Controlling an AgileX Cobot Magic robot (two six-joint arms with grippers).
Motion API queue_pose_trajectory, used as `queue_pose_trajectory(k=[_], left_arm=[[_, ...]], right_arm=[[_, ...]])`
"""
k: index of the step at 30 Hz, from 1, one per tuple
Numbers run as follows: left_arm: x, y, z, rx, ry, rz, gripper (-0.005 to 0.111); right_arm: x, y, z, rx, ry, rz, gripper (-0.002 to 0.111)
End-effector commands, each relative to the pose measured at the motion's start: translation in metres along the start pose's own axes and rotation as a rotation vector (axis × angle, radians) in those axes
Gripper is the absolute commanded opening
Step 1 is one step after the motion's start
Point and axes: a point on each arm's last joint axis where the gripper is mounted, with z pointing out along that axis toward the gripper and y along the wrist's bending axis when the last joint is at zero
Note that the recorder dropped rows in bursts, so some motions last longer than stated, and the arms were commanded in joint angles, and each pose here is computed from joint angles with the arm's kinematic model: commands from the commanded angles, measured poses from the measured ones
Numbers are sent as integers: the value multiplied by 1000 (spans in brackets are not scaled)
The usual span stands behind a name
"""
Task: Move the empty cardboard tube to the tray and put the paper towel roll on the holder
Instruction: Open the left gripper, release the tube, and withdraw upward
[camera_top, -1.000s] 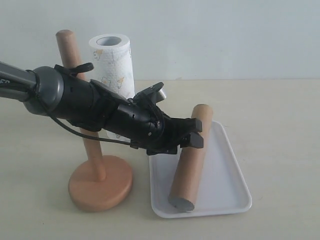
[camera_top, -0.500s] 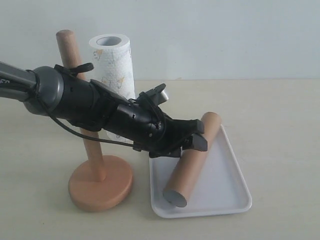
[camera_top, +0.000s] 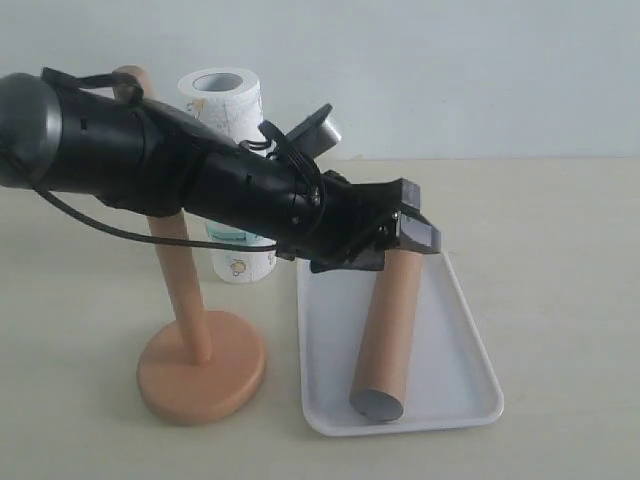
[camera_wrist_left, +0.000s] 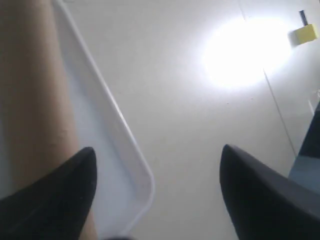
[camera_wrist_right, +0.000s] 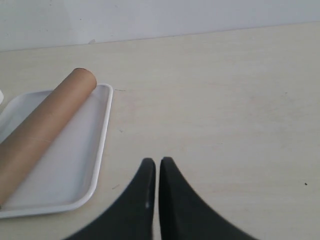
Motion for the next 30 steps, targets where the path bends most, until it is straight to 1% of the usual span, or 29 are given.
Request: queue_pose_trajectory(k=[1,7,10,17,19,20,23,25,26,30], left_arm=[[-7,-23,-22,74,-11,42,66],[-9,-52,-49,168,-17,86,65],[-10,-66,-64,199,-33,122,65],[-7,-104,-103,304,-60,195,54],[-3,-115,-115,342,-59,224,48],[-2,-120,-120,359,-56,236,43],[6,-135,-139,425,-27,286,23],[12,-145,-153,465,-13,330,6],[15,-149,-159,479,-5,355,4],[29,-167,-192,531,-10,440,4]], right_arm=[[-1,0,0,2,-9,-1,3],[-1,0,0,2,-9,-1,3],[-1,0,0,2,-9,-1,3],[-1,0,0,2,-9,-1,3],[-1,0,0,2,-9,-1,3],[-1,0,0,2,-9,-1,3],[-1,0,0,2,-9,-1,3],[-1,0,0,2,-9,-1,3],[-1,0,0,2,-9,-1,3],[-1,0,0,2,-9,-1,3]])
